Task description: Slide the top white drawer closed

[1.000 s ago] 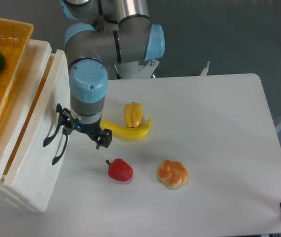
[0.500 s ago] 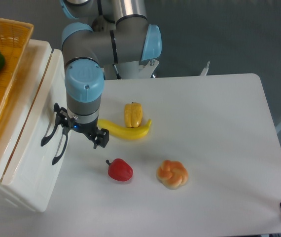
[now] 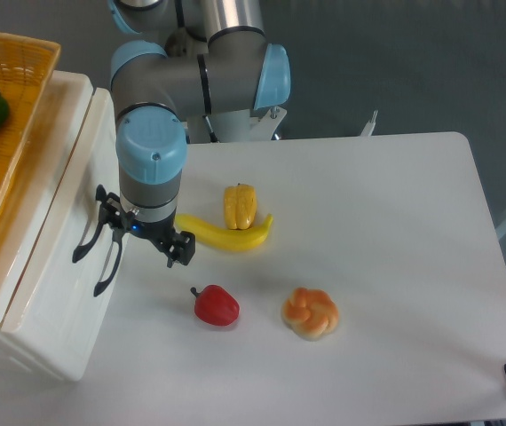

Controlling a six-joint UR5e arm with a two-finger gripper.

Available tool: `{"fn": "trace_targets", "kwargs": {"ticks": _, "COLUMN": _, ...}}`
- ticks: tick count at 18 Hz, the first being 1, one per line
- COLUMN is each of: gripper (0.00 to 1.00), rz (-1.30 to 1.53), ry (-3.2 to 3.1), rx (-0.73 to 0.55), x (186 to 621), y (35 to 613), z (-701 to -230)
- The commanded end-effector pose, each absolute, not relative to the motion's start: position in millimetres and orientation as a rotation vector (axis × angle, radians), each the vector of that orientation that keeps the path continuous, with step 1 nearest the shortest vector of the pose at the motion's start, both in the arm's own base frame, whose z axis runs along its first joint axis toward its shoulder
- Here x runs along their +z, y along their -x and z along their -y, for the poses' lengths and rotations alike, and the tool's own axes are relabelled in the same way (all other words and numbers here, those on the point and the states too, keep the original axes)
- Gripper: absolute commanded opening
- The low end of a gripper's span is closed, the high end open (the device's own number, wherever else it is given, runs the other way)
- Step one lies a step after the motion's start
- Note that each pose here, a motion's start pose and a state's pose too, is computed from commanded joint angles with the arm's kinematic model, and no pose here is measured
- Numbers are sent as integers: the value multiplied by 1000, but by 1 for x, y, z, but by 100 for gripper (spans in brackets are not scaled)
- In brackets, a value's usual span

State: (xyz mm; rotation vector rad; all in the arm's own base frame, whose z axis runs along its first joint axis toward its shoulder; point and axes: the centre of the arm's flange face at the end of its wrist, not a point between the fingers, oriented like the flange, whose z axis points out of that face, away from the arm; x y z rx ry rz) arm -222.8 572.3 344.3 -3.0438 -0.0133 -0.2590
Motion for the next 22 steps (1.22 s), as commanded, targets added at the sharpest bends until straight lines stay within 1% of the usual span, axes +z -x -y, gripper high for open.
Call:
{"fn": "trace_targets", "kwargs": {"ticks": 10, "gripper": 100, "rz": 17, "ry": 3027, "rx": -298, "x": 343, "y": 220, "z": -573}}
{"fn": "trace_targets", "kwargs": {"ticks": 19, "gripper": 100, "rz": 23, "ry": 3031, "rx": -304, "x": 343, "y": 221, "z": -572}}
{"fn": "trace_targets", "kwargs": {"ticks": 22, "gripper": 100, "rz": 19, "ry": 3038, "rx": -280, "x": 343, "y": 226, "z": -571}}
